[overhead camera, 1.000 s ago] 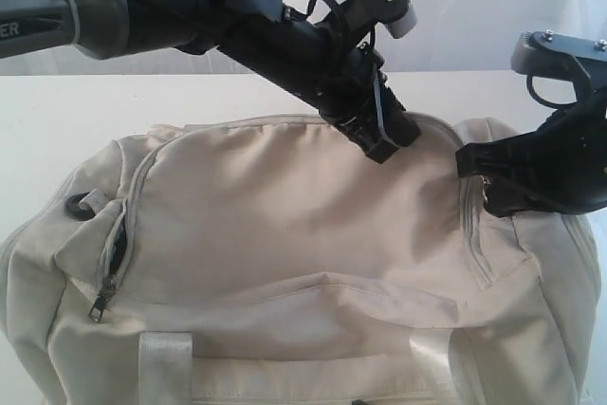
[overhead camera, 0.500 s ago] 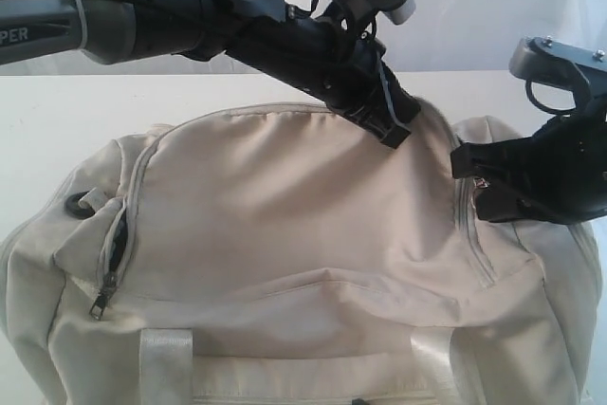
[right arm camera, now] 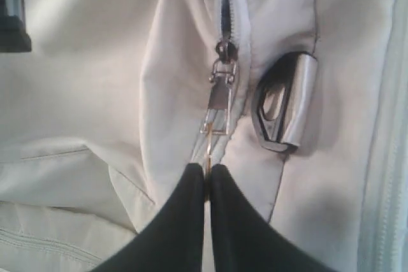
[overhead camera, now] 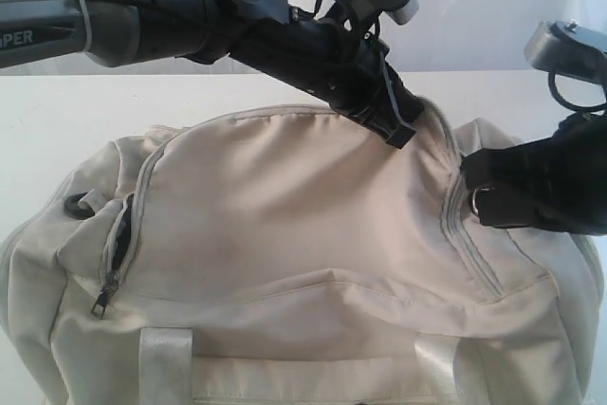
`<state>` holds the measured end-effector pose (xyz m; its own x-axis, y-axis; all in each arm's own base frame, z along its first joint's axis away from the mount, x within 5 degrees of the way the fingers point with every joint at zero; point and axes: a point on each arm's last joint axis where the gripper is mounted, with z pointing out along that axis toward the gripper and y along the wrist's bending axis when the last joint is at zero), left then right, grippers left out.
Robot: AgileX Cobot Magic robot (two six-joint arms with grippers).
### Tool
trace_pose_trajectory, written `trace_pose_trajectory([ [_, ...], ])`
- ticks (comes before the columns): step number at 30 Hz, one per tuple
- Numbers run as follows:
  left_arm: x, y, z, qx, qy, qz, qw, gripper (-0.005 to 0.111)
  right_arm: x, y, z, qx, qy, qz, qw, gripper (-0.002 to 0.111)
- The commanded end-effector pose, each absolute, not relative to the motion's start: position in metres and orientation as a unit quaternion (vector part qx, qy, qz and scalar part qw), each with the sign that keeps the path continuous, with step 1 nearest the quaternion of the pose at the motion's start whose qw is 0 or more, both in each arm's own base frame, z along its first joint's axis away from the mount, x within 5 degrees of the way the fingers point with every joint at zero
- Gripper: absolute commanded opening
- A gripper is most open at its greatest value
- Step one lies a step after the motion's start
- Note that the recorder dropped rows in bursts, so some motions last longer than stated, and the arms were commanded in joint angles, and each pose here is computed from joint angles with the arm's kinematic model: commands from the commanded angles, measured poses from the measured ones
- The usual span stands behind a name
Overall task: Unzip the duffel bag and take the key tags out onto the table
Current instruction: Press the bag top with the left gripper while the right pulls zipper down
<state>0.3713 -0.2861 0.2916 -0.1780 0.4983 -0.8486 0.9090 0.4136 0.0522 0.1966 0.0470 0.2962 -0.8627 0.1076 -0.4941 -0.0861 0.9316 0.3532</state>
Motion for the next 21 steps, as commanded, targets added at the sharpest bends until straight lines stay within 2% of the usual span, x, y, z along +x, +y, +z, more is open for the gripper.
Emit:
trace_pose_trajectory([
  [1, 0.375, -0.285, 0.302, 0.456, 0.730, -0.241, 0.449, 0.000, 0.175, 0.049, 0.292, -0.013, 0.954, 0.191, 0.232, 0.000],
  [21, 0.375, -0.284, 0.301, 0.454, 0.732, -0.239, 0.448, 0.000, 0.111, 0.046, 0.314, -0.030, 0.945, 0.213, 0.248, 0.000],
])
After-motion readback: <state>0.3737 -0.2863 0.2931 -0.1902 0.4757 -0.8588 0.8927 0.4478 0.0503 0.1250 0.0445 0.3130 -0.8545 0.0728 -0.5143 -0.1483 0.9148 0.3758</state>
